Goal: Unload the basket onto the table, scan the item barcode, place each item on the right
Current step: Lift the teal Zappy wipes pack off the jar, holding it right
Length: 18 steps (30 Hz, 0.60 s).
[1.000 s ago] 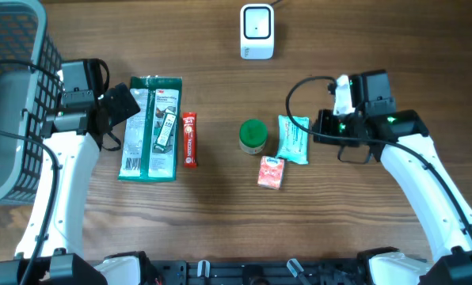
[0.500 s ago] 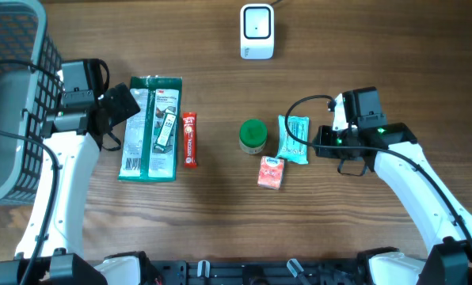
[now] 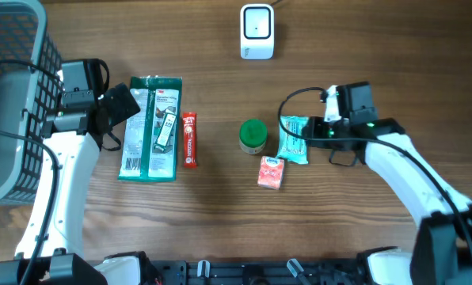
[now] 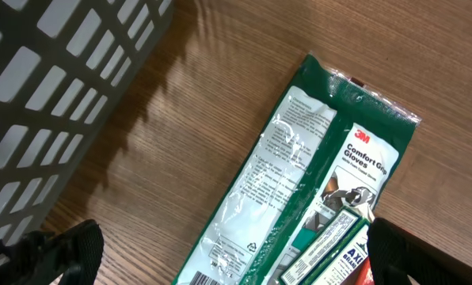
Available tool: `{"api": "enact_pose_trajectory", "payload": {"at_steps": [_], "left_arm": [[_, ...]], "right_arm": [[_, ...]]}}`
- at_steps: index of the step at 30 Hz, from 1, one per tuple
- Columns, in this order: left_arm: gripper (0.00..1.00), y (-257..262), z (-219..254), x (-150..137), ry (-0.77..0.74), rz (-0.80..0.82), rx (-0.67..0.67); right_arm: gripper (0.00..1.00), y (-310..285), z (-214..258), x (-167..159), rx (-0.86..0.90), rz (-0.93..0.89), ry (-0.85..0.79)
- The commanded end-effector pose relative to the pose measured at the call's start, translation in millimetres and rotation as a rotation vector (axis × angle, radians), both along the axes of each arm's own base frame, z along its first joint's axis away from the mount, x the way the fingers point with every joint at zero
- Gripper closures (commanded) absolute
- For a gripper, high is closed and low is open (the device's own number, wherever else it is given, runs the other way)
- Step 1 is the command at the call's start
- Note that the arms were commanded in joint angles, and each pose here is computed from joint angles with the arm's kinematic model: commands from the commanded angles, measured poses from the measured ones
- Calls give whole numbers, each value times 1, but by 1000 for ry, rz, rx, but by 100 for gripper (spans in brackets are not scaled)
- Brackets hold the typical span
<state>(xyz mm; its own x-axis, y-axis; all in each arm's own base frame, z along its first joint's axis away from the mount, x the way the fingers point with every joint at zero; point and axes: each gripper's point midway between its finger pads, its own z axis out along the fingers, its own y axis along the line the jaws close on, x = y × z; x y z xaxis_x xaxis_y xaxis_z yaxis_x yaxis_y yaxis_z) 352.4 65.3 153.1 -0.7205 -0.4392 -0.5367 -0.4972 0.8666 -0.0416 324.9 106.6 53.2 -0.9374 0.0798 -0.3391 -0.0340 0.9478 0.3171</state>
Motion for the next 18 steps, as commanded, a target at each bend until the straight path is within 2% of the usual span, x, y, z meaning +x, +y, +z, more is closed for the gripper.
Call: {"api": "enact_pose_trajectory", "payload": {"at_steps": [1, 9, 13, 18], "left_arm": [[0, 1, 3, 0, -10, 11, -5], [0, 1, 3, 0, -10, 11, -5], [0, 1, 3, 0, -10, 11, -5], [0, 1, 3, 0, -10, 11, -5]], "right_arm": [[51, 27, -6, -1, 48, 25, 10], [50, 40, -2, 8, -99, -20, -80], [49, 39, -18, 5, -190, -59, -72], [49, 42, -46, 3, -223, -41, -23]]}}
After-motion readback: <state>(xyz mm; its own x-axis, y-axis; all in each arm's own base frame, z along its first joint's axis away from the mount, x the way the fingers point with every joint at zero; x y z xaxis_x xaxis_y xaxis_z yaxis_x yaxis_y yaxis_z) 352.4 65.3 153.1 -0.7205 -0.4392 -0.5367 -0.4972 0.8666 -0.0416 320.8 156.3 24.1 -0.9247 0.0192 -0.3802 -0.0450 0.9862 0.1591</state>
